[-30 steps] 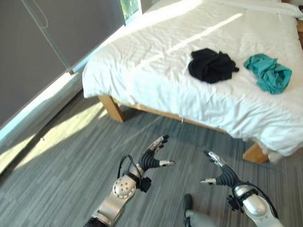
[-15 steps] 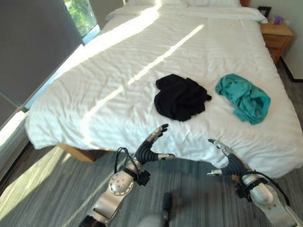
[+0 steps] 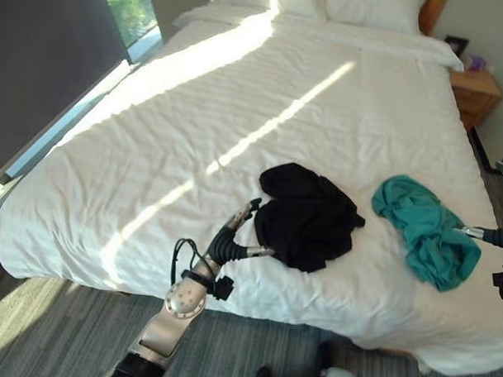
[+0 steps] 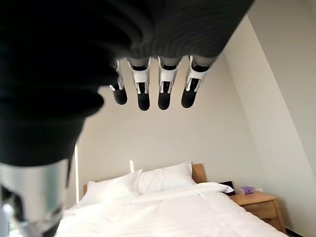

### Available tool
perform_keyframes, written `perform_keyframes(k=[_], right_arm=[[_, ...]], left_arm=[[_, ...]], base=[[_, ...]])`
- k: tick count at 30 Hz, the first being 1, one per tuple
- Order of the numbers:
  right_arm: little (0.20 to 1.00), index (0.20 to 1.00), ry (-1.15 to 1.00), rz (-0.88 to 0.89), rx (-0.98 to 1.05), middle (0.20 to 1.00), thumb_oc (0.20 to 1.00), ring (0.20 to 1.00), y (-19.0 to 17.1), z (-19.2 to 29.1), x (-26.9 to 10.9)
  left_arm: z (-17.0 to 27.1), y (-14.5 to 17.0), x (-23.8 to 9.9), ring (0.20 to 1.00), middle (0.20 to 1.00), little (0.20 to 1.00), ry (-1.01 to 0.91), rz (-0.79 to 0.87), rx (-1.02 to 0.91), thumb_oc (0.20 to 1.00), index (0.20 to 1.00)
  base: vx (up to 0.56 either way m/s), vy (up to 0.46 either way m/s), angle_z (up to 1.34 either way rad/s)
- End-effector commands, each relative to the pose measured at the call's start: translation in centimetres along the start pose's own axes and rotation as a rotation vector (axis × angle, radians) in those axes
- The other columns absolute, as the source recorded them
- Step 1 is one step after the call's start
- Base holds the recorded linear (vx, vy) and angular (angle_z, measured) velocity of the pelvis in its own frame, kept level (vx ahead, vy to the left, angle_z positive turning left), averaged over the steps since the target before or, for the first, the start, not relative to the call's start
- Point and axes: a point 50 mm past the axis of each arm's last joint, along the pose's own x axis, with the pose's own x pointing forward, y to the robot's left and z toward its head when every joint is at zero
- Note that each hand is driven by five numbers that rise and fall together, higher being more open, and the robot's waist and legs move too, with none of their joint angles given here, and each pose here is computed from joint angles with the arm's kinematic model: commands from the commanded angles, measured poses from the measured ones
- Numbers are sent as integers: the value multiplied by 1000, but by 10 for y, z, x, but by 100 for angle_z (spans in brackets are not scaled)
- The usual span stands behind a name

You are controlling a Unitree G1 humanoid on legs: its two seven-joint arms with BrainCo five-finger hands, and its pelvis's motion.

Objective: Pick up bed clothes into laundry basket.

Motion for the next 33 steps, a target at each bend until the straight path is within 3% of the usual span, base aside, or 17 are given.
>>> perform_keyframes(k=[1, 6, 11, 15, 19, 22, 24, 25, 26, 27, 28, 30, 33], right_arm=[[1000, 1000, 65, 19, -26, 1000, 1000, 1000, -2, -16, 16], [1000, 1000, 148, 155, -118, 1000, 1000, 1000, 27, -29, 55], [1000, 1000, 187, 127, -81, 1000, 1000, 1000, 30, -9, 107], [1000, 1000, 244, 113, -36, 1000, 1000, 1000, 21, 7, 145], [1000, 1000, 232, 163, 16, 1000, 1000, 1000, 31, 40, 165], [1000, 1000, 201, 151, 26, 1000, 1000, 1000, 29, 52, 171], [1000, 1000, 144, 129, 96, 1000, 1000, 1000, 25, 73, 180], [1000, 1000, 119, 142, 125, 1000, 1000, 1000, 27, 78, 181], [821, 821, 105, 157, 140, 821, 821, 821, 30, 81, 180], [404, 404, 95, 173, 165, 404, 404, 404, 33, 84, 180], [203, 203, 95, 175, 166, 203, 203, 203, 33, 84, 179], [200, 200, 34, 189, 207, 200, 200, 200, 38, 91, 176], [200, 200, -172, 94, 323, 200, 200, 200, 14, 109, 169]], left_arm=[[12, -1, 18, 1000, 1000, 1000, -86, -22, 58, 1000, 1000], [3, -1, 63, 1000, 1000, 1000, -26, -37, 121, 1000, 1000], [46, -2, 129, 1000, 1000, 1000, -136, -11, 262, 1000, 1000], [84, 19, 175, 1000, 1000, 1000, -164, 85, 455, 1000, 1000], [123, 61, 208, 1000, 1000, 1000, -97, 241, 785, 1000, 1000], [139, 85, 211, 1000, 1000, 1000, -71, 314, 936, 1000, 1000], [140, 119, 205, 1000, 1000, 1000, 78, 367, 1289, 1000, 1000], [124, 129, 198, 200, 200, 200, 177, 327, 1417, 200, 200], [103, 137, 188, 200, 200, 200, 280, 273, 1509, 200, 200], [89, 143, 181, 200, 200, 200, 356, 223, 1571, 200, 200], [88, 143, 181, 200, 200, 200, 357, 221, 1572, 200, 200], [69, 155, 166, 200, 200, 200, 433, 183, 1649, 200, 200], [99, 168, 170, 200, 200, 200, 311, 263, 1744, 200, 200]], base=[[105, -36, -10], [65, -2, -18], [-184, 32, -19], [-270, 22, 1], [-165, 50, 8], [-135, 43, 5], [-185, 63, 3], [-78, 64, -6], [-64, 71, -10], [-28, 53, -9], [-1, 55, -11], [43, 88, -31], [4, 104, -21]])
